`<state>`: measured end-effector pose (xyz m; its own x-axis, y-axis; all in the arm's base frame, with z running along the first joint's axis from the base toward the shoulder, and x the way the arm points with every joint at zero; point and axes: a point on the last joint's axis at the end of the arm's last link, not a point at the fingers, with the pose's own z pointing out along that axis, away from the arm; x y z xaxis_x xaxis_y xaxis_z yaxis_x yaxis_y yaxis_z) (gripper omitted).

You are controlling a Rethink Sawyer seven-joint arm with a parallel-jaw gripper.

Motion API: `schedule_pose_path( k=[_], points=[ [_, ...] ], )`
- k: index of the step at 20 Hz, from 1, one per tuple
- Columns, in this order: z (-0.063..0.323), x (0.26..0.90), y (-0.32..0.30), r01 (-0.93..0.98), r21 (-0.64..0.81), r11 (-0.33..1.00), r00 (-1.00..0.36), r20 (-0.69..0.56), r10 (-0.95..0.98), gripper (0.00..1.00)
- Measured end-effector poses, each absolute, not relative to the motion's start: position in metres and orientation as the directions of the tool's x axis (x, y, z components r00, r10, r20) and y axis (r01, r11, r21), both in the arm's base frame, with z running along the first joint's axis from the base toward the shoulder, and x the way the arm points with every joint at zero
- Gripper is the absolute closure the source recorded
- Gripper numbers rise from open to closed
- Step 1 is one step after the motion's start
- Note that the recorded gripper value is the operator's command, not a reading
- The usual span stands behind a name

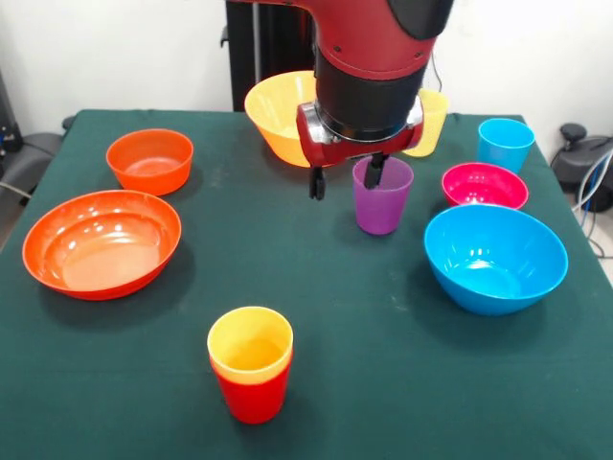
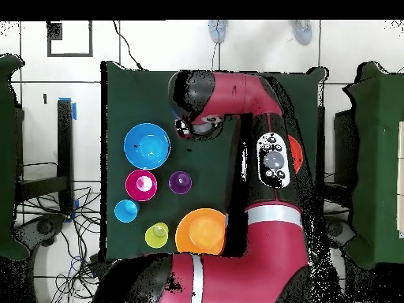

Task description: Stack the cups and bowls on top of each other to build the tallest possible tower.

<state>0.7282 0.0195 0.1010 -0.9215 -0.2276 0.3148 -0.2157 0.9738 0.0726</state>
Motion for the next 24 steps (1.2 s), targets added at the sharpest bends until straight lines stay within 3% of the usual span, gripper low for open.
schedule_pose_path(
  k=[24],
  points=[
    [0.106, 0.708, 0.021, -0.124, 0.141, 0.982, -0.912, 0.373, -0.169, 0.00]
  ],
)
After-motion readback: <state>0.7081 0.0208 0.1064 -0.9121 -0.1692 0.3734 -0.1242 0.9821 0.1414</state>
